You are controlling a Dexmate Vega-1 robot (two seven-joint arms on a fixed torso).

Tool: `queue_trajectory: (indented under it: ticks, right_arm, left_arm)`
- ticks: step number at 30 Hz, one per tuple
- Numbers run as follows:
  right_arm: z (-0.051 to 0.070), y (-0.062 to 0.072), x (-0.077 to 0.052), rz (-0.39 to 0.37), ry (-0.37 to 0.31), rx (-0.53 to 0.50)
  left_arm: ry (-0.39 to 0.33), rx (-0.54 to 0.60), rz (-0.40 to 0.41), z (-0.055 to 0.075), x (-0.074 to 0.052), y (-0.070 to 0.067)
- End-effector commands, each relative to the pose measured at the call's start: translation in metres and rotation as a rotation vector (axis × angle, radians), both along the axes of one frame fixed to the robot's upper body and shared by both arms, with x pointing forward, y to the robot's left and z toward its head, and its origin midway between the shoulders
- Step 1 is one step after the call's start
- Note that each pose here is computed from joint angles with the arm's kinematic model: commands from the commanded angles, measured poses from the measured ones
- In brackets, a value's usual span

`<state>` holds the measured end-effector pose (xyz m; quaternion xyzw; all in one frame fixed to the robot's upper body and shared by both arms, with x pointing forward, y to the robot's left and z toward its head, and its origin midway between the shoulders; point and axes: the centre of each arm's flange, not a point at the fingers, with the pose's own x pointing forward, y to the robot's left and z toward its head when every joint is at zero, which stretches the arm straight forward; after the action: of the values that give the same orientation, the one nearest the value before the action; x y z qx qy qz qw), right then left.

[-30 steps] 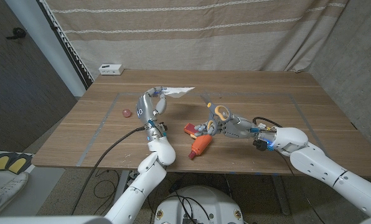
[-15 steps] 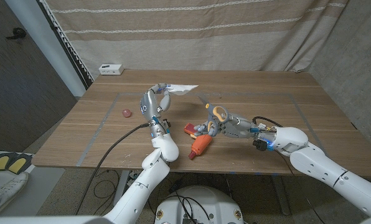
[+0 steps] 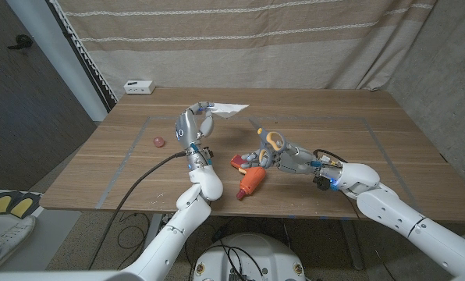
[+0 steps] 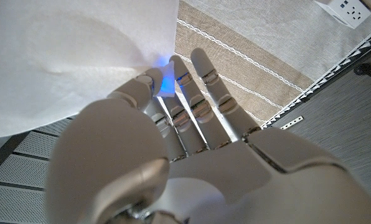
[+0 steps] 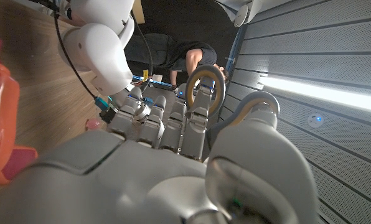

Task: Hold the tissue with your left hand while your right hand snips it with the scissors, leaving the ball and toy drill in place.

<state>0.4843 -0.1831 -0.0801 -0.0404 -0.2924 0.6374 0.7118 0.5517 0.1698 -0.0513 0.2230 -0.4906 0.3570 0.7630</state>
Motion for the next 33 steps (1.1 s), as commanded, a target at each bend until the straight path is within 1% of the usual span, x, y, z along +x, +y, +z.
queue_trajectory:
  ticks: [1,2,7,13,16,21,24,28,33]
  right_arm:
    - [-0.003,0.003,0.009,0.023,0.010,0.059]
    - [-0.002,0.004,0.009,0.025,0.014,0.063]
    - [0.002,0.004,0.008,0.019,-0.007,0.043]
    - [0.003,0.005,0.006,0.007,-0.016,0.008]
    - [0.003,0.007,0.005,0.006,-0.020,-0.007]
    - [0.004,0.007,0.004,0.006,-0.026,-0.001]
    - [0.004,0.007,0.003,0.000,-0.033,0.000]
    - [0.005,0.007,0.002,-0.003,-0.035,-0.011]
    - [0.006,0.009,0.001,0.000,-0.047,-0.019]
  left_arm:
    - [-0.001,0.017,0.022,0.009,-0.001,0.003]
    - [0.001,0.019,0.027,0.010,-0.001,0.002]
    - [0.015,0.043,0.063,0.012,0.000,-0.002]
    - [0.015,0.073,0.090,0.015,0.002,-0.006]
    - [0.013,0.082,0.090,0.016,0.004,-0.007]
    - [0.010,0.094,0.084,0.017,0.006,-0.011]
    - [0.007,0.112,0.095,0.017,0.006,-0.013]
    - [-0.007,0.160,0.124,0.018,0.006,-0.016]
    - [-0.021,0.184,0.124,0.021,0.003,-0.019]
